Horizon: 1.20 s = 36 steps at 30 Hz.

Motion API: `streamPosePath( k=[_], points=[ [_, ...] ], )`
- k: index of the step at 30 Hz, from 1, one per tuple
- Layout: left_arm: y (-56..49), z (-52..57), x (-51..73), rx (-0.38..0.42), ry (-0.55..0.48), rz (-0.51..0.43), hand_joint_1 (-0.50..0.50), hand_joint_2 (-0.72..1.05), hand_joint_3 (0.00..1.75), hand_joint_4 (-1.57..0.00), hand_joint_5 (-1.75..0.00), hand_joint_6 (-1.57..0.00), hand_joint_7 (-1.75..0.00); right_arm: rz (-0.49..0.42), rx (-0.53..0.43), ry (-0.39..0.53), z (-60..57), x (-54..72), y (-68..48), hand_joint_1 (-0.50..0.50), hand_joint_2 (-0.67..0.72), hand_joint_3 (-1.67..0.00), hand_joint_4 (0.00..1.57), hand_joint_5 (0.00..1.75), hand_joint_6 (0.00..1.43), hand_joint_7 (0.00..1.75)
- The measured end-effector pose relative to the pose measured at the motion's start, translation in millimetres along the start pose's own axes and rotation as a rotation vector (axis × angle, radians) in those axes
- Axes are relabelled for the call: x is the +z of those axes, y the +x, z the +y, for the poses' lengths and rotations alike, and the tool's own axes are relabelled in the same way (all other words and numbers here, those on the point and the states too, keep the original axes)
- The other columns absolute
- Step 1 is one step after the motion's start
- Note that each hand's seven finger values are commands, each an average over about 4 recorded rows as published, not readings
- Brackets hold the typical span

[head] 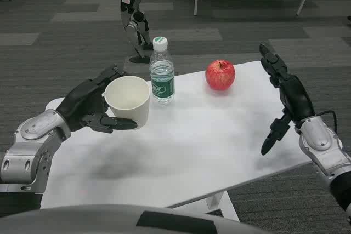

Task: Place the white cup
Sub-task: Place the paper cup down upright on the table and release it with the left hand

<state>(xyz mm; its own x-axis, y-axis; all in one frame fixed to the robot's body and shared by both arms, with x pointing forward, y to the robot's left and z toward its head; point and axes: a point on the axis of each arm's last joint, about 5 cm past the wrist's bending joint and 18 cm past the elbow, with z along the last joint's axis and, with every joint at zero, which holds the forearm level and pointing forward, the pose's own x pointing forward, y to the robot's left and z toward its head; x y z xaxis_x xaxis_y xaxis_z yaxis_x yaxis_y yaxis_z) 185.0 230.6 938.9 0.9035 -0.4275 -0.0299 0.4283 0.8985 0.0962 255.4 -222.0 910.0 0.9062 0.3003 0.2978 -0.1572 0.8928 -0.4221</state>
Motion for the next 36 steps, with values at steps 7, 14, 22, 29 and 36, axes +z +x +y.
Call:
streamPosePath(
  k=[7,14,22,29,36],
  points=[
    [1.5,-0.4,0.8,-0.033,-0.012,-0.009,-0.19,1.05,0.52,-0.30,-1.75,-0.84,-1.68,-0.003,0.004,0.012,3.7,0.0,0.6,-0.46,0.66,0.00,0.00,0.00,0.00,0.00],
    [1.5,-0.4,0.8,-0.033,-0.012,-0.009,-0.19,1.05,0.52,-0.30,-1.75,-0.84,-1.68,-0.003,0.004,0.012,3.8,0.0,0.6,-0.47,0.65,0.00,0.00,0.00,0.00,0.00],
    [1.5,-0.4,0.8,-0.033,-0.013,-0.009,-0.17,1.05,0.52,-0.28,-1.75,-0.80,-1.68,-0.003,0.004,0.013,4.0,0.0,0.6,-0.48,0.66,-0.04,0.00,0.00,0.00,0.00],
    [1.6,-0.3,0.2,-0.031,-0.001,-0.013,-0.17,1.05,0.52,-0.27,-1.75,-0.79,-1.68,-0.003,0.004,0.014,4.3,0.0,0.7,-0.46,0.66,0.00,0.00,0.00,0.00,0.00],
    [4.4,-2.6,-8.2,-0.035,0.018,-0.011,-0.17,1.05,0.52,-0.25,-1.75,-0.76,-1.68,-0.003,0.004,0.014,4.5,-0.1,0.7,-0.46,0.65,0.00,0.00,0.00,0.00,0.00]
  ],
)
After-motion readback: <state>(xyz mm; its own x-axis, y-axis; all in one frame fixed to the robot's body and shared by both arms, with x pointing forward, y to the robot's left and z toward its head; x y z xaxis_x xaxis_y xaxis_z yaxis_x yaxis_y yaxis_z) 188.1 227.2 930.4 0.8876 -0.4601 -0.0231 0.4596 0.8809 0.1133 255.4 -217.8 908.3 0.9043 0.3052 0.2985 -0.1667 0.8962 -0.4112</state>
